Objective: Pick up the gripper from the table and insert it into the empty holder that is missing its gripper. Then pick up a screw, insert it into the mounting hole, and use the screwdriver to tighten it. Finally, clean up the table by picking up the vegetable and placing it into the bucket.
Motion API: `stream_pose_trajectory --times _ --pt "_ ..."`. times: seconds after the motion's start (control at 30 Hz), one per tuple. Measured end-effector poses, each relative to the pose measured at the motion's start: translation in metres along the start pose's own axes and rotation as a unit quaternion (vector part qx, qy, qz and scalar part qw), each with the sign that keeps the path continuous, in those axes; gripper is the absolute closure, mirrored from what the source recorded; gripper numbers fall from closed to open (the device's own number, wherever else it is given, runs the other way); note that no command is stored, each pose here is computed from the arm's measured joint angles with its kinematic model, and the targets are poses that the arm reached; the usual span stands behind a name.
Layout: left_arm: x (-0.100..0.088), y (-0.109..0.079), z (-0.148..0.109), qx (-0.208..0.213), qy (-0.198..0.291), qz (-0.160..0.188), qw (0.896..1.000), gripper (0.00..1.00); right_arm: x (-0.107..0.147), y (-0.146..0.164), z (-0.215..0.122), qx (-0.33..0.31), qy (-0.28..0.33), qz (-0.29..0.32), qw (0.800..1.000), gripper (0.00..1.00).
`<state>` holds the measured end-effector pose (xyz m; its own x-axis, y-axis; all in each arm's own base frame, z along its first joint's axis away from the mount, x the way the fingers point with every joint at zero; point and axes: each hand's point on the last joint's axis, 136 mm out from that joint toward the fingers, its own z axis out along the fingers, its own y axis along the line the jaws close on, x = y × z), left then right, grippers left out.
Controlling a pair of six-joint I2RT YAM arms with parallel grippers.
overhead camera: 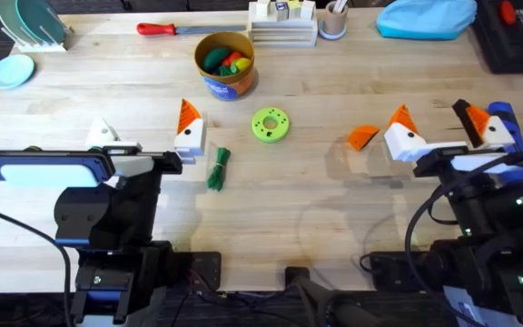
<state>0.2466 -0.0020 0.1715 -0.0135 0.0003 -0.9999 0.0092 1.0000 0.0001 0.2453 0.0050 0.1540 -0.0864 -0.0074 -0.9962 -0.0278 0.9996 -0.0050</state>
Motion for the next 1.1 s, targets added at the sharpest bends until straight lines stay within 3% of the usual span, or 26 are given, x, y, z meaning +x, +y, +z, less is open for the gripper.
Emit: stream_pose_trajectory --times 0.4,0.53,0.67,0.8,0.97,1.1 --pt "0.001 -0.001 0.0 0.002 0.002 0.0 1.0 0.008 0.002 0.0 0.0 0.001 0.006 0.0 1.0 0.01" --pt "0.008 -0.005 -0.004 0.015 0.038 -0.001 0.999 0.007 0.006 0.001 -0.007 -0.002 0.046 0.001 0.999 0.01" --pt "-0.027 -0.008 -0.014 0.023 0.053 -0.005 0.998 0.008 0.003 0.001 -0.02 -0.003 0.109 0.003 0.994 0.01" --pt "-0.069 -0.01 -0.028 0.027 0.106 -0.01 0.994 0.008 -0.028 0.002 -0.033 -0.005 0.163 0.004 0.987 0.01" --pt "-0.084 -0.015 -0.027 0.041 0.216 -0.018 0.975 0.008 -0.059 0.002 -0.042 -0.006 0.246 0.007 0.969 0.011" --pt "-0.094 -0.027 -0.006 0.073 0.254 -0.029 0.964 0.008 -0.082 0.002 -0.036 -0.006 0.277 0.008 0.961 0.01"
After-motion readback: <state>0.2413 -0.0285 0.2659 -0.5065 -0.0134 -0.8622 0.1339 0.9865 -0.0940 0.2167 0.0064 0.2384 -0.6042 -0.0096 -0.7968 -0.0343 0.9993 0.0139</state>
